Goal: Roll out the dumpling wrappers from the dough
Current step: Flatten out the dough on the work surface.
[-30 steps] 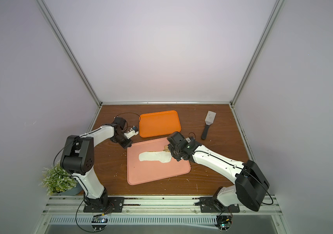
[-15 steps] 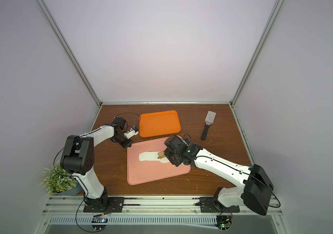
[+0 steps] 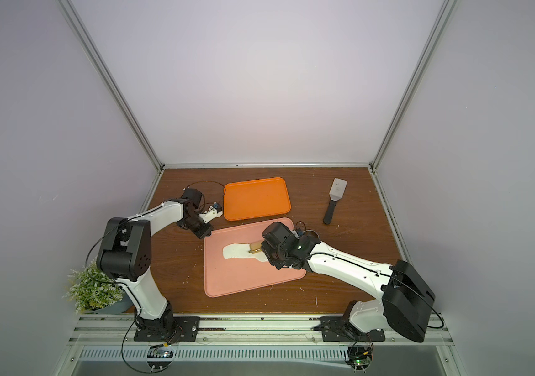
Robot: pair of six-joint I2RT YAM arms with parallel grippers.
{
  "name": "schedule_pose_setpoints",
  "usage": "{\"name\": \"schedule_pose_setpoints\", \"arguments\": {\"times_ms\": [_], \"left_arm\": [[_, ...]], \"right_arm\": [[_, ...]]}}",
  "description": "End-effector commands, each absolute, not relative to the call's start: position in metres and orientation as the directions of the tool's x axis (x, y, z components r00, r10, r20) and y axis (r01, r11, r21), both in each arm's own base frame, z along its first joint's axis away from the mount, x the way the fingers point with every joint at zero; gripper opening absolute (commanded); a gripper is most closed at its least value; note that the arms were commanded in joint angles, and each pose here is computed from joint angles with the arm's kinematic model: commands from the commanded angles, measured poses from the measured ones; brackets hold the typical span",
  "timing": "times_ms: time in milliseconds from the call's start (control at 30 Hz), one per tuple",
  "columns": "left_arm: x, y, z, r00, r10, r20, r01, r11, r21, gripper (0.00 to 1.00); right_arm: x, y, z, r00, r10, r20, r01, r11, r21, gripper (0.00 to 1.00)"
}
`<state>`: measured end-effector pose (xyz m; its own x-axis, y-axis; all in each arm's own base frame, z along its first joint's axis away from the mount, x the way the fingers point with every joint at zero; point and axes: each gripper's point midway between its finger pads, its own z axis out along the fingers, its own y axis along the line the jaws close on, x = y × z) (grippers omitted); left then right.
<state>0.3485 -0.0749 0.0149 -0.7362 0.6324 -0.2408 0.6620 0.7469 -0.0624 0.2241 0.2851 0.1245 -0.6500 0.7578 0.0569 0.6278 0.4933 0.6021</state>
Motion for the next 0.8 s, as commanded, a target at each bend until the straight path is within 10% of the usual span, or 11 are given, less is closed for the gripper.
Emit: {"name": "schedule_pose_setpoints", "arguments": {"times_ms": [0,467,767], "left_arm": [[0.317,-0.067,-0.050,-0.767,0.635,-0.092,0.641,0.758,-0.118,0.00],[0.316,-0.065,-0.051,-0.770,0.632,-0.087,0.638,0.761,-0.118,0.00],[0.317,-0.065,-0.050,-0.771,0.631,-0.091,0.637,0.762,-0.118,0.00]], "right_arm": [[0.207,0.248,0.071,-0.575,0.818,0.001,0.747,0.525,0.408,0.00],[0.196,0.254,-0.004,-0.640,0.768,0.016,0.763,0.633,0.131,0.00],[0.234,0.276,0.057,-0.660,0.751,-0.035,0.690,0.624,0.366,0.00]]}}
